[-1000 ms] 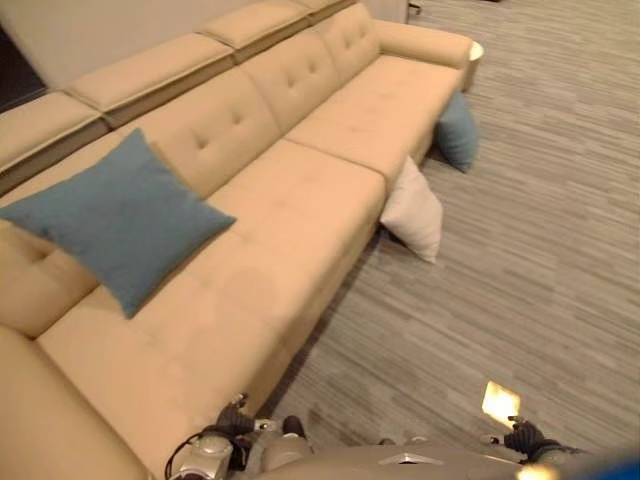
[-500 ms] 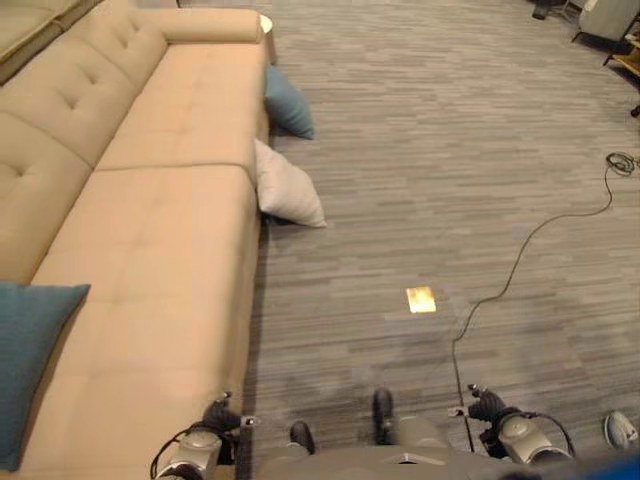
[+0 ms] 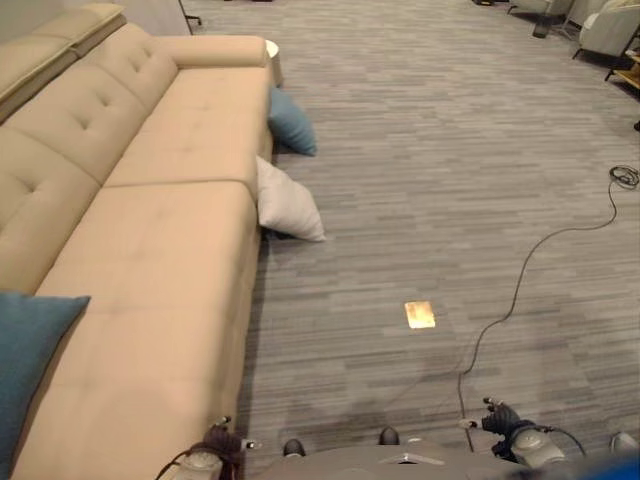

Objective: Pick up all the scattered cushions and arrange them neatly on the sofa.

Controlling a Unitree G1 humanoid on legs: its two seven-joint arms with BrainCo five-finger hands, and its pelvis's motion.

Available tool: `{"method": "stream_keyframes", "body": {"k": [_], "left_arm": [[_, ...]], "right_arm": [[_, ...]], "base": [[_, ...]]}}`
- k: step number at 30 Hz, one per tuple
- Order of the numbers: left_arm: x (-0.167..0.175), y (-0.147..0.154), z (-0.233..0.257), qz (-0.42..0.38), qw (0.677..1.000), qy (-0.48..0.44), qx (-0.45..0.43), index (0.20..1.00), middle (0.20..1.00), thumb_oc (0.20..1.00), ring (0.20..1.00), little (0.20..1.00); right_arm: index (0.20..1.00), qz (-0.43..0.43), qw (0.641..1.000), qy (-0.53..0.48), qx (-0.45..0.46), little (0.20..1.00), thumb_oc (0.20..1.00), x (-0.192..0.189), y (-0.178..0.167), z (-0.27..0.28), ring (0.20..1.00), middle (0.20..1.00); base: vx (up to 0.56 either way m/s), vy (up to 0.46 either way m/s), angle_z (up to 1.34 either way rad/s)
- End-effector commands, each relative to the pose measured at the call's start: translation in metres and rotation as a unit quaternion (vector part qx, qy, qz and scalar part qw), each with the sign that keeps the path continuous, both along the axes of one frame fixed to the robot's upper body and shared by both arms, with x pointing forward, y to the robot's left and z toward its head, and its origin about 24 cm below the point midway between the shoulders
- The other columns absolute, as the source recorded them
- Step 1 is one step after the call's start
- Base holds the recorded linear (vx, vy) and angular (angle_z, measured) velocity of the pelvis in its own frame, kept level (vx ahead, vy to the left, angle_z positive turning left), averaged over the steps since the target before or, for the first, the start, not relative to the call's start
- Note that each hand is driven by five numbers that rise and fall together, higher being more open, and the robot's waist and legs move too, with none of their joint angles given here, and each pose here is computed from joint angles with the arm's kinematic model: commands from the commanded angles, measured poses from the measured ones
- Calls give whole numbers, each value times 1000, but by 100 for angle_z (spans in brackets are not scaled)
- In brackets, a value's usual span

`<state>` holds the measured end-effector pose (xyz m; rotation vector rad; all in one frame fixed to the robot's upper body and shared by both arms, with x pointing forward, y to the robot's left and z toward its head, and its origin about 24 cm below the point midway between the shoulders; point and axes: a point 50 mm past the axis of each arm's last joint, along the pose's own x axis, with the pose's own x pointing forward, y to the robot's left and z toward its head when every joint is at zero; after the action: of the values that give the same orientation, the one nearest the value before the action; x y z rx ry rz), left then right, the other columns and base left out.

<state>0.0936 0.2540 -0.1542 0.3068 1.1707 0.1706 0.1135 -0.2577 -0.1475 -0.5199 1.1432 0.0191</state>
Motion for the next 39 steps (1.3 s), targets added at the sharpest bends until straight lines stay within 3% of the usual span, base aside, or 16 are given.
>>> {"method": "stream_keyframes", "body": {"k": [1,9,20,31,39], "left_arm": [[23,10,9,-28,999,-25,23,1000,1000,1000,1000,1000],[40,-15,9,-86,995,-45,3,1000,1000,1000,1000,1000],[62,-16,18,-89,993,-81,8,1000,1000,1000,1000,1000],[60,-36,12,-97,992,-76,-18,1000,1000,1000,1000,1000],[86,-63,21,-142,982,-118,-39,1000,1000,1000,1000,1000]], "right_arm": [[1000,-9,1000,-3,-6,1000,1000,9,0,1,1000,1000],[1000,-32,999,0,-12,1000,1000,1,-9,1,1000,1000],[1000,-51,998,-34,-14,1000,1000,17,-13,8,1000,1000],[1000,-73,997,-20,-16,1000,1000,-1,-18,5,1000,1000],[1000,-88,995,-43,-18,1000,1000,3,-21,8,1000,1000]], "base": [[55,16,7],[85,19,10],[57,38,-11],[295,-205,2],[290,-255,8]]}}
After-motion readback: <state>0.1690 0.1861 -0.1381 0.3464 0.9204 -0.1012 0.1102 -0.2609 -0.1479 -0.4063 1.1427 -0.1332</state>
